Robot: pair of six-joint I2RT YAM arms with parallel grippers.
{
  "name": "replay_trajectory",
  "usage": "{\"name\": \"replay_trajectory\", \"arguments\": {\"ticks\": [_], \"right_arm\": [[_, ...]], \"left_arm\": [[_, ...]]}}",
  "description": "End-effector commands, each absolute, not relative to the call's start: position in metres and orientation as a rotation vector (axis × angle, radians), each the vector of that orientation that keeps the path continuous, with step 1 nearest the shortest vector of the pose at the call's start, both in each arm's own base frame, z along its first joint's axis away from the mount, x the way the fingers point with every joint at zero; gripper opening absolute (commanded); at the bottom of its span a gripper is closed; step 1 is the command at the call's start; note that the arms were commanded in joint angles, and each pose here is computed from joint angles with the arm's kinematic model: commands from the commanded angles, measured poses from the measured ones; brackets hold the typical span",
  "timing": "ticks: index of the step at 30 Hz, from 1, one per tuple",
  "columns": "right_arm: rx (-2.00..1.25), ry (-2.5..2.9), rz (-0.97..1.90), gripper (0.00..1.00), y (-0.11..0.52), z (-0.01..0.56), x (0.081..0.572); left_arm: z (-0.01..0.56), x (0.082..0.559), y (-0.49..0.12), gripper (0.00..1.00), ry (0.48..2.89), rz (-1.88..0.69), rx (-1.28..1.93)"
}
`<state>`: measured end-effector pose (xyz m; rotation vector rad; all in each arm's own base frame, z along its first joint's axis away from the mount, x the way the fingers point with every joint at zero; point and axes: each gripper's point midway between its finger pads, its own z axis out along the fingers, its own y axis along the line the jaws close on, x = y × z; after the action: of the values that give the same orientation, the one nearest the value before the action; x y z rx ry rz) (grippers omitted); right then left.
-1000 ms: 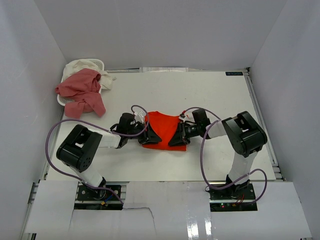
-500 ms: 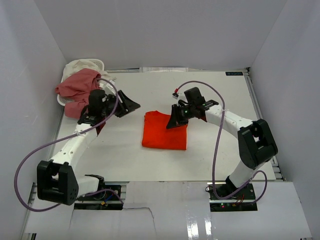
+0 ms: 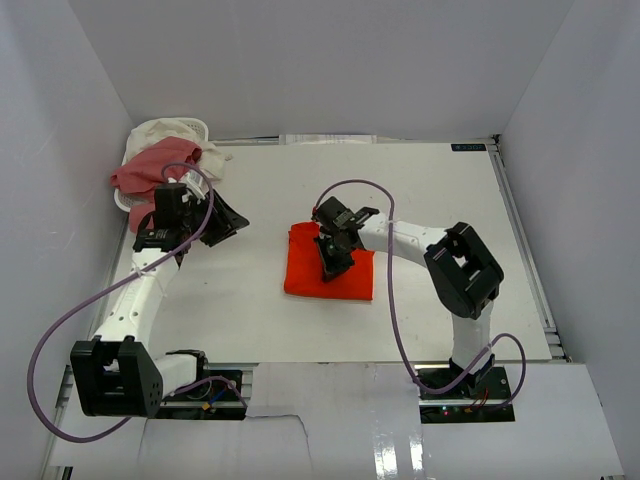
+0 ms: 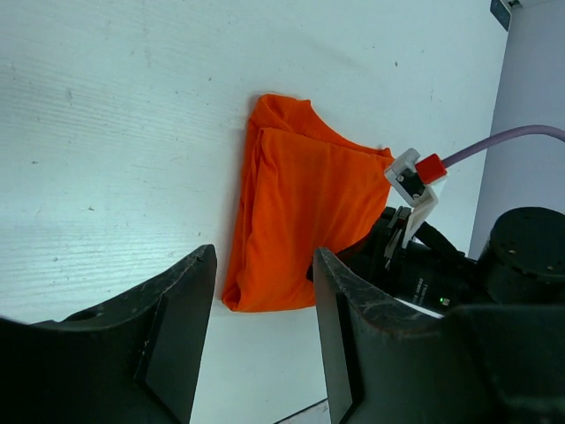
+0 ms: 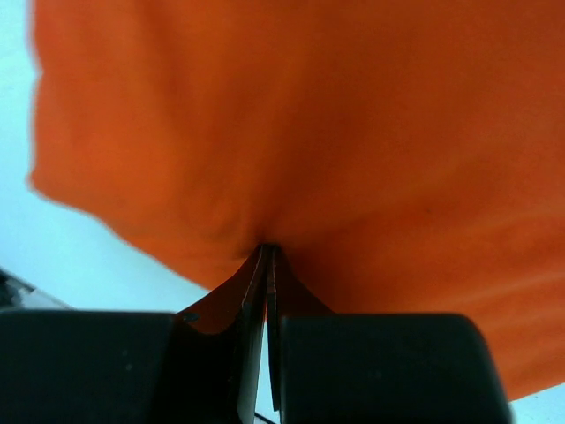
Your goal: Fold and stack the t-shirts
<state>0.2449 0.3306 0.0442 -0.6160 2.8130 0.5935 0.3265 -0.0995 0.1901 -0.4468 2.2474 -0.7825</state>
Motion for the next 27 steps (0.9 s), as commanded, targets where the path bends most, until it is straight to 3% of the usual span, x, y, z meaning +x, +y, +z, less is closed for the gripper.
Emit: {"name": "replay_trajectory", "arguments": {"ticks": [1, 11, 25, 27], "right_arm": [[-0.535, 2.799, 0.443, 0.08, 0.324, 0.047, 0.259], [-0.519, 2.845, 0.249, 0.08, 0.302, 0.014, 0.269], [-0.427, 2.889, 0.2, 0.08, 0.241, -0.008, 0.316], [-0.455, 2.877, 0.221, 0.22, 0.245, -0.003, 0.318]], "left_arm": [[0.195, 0.318, -0.096, 0.58, 2.237, -0.775, -0.42], [0.176, 0.317, -0.09, 0.58, 2.267, -0.747, -0.431], [0.159, 0.316, -0.092, 0.58, 2.295, -0.765, -0.421], [0.158, 0.316, -0.093, 0.58, 2.297, -0.77, -0.42]]}}
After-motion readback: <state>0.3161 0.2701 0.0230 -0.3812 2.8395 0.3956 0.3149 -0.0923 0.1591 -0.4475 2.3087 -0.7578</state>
